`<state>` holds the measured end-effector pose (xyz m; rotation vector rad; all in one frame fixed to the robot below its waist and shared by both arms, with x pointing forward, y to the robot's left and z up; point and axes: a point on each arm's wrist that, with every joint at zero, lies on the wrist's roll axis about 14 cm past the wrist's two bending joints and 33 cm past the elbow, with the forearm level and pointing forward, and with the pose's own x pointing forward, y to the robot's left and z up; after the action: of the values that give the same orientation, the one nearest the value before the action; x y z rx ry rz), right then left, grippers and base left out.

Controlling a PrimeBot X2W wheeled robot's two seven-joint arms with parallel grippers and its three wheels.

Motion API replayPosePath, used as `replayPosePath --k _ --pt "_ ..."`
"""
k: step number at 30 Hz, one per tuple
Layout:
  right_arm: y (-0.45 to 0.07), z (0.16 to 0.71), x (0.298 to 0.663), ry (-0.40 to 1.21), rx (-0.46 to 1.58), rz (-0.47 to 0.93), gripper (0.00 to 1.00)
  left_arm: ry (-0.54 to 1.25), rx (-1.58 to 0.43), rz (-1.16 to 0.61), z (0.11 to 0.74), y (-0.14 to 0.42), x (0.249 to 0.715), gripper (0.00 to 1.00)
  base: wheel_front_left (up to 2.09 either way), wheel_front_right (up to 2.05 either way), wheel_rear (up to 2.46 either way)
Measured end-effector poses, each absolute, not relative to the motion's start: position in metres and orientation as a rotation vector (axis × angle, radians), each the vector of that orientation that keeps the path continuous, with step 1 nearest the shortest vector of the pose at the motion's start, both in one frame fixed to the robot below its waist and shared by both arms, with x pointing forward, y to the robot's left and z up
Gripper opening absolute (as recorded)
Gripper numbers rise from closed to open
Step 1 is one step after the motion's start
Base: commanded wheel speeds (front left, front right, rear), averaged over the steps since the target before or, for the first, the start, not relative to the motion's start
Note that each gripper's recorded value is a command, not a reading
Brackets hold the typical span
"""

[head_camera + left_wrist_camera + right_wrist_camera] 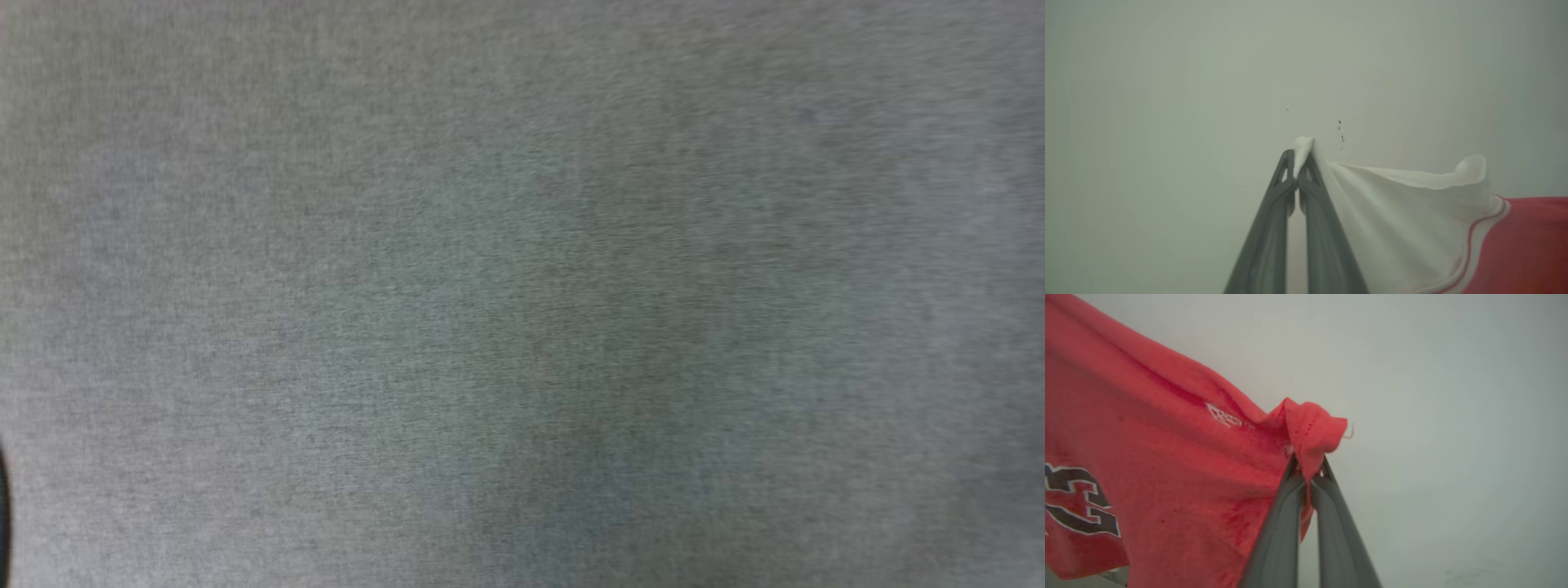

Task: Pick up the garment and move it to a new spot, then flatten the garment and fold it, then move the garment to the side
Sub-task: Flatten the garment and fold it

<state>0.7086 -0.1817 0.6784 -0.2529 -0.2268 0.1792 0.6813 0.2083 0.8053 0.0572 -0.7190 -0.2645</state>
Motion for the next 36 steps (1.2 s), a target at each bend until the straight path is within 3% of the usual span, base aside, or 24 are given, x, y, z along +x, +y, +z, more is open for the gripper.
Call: replayPosePath --k 7,13,24,36 --pt "-0.163 0.595 0.74 -0.144 -0.222 0.205 0.0 -0.499 0.088 -0.275 0.697 0.204 0.717 0.0 0.0 0.0 0.0" --pt "-0.152 0.522 0.721 -0.01 -0.22 0.25 0.0 -0.296 0.049 -0.326 0.606 0.185 0.702 0.0 0.0 0.0 0.0" --pt "-0.143 0.438 0.619 0.248 -0.212 0.363 0.0 -0.017 -0.025 -0.377 0.499 0.17 0.581 0.0 0.0 0.0 0.0" --pt "-0.169 0.433 0.508 0.385 -0.123 0.366 0.0 0.242 -0.016 -0.383 0.451 0.191 0.418 0.0 0.0 0.0 0.0"
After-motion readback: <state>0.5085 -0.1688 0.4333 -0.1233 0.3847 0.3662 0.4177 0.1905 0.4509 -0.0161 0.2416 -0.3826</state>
